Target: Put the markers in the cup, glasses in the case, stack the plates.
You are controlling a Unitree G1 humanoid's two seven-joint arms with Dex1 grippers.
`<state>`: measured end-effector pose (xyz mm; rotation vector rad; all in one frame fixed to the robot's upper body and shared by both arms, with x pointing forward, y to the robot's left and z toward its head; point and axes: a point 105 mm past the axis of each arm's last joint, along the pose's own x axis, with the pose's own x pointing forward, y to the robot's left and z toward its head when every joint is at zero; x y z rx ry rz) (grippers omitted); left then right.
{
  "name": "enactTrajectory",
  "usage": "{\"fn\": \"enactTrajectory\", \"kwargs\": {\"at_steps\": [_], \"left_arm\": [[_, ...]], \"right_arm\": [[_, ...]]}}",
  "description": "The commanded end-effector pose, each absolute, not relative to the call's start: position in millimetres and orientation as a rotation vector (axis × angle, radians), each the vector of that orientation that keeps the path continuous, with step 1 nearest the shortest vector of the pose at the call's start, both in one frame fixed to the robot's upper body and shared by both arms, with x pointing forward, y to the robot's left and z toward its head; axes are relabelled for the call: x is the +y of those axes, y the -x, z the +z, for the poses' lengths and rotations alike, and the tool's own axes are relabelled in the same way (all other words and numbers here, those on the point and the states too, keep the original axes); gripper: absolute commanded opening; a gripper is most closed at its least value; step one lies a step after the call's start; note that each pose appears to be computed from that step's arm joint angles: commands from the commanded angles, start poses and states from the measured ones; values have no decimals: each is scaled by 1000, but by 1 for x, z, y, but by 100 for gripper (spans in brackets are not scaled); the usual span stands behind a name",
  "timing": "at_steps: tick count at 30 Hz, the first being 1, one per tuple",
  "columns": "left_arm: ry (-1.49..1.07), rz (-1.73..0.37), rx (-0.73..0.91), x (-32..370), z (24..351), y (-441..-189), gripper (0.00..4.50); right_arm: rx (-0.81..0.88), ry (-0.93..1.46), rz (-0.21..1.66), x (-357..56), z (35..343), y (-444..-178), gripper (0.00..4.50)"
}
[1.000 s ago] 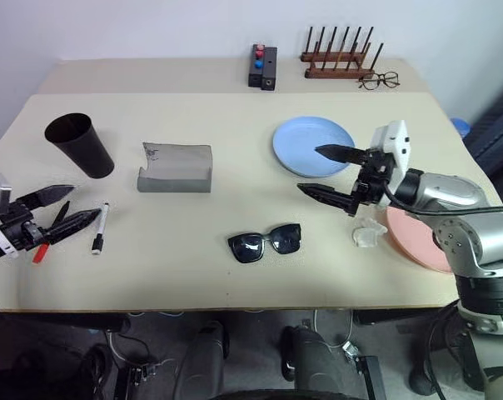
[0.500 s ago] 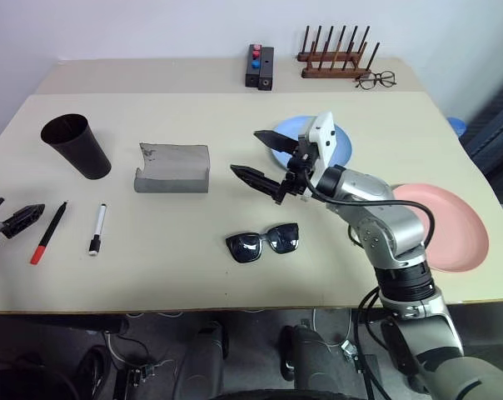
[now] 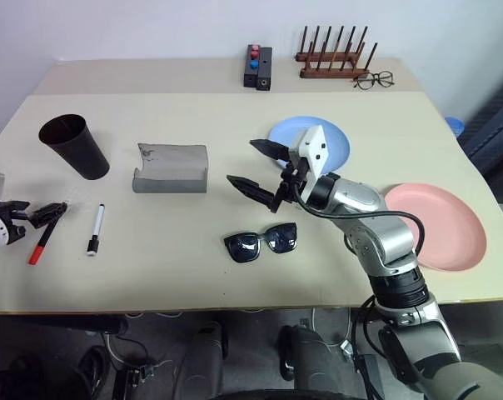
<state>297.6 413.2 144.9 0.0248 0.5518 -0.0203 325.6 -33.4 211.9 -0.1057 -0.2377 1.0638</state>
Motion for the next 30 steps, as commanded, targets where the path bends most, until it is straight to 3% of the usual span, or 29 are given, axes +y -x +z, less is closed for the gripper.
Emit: {"fn": "enactTrajectory", "kwargs": {"at_steps": [1, 11, 23, 26, 30], "left_arm": [[-14, 30, 630, 425, 163, -292, 447], [-85, -24, 892, 420, 166, -288, 447], [-43, -47, 966, 417, 142, -291, 447], [-54, -45, 994, 418, 133, -289, 370], [-76, -31, 1016, 422, 127, -286, 172]], "right_arm": [[-292, 117, 1054, -36, 224, -320, 450], [-293, 99, 1032, -36, 222, -320, 450], [-292, 89, 1003, -43, 224, -321, 450], [-297, 89, 998, -43, 226, -321, 450], [-296, 88, 999, -45, 227, -321, 450]]}}
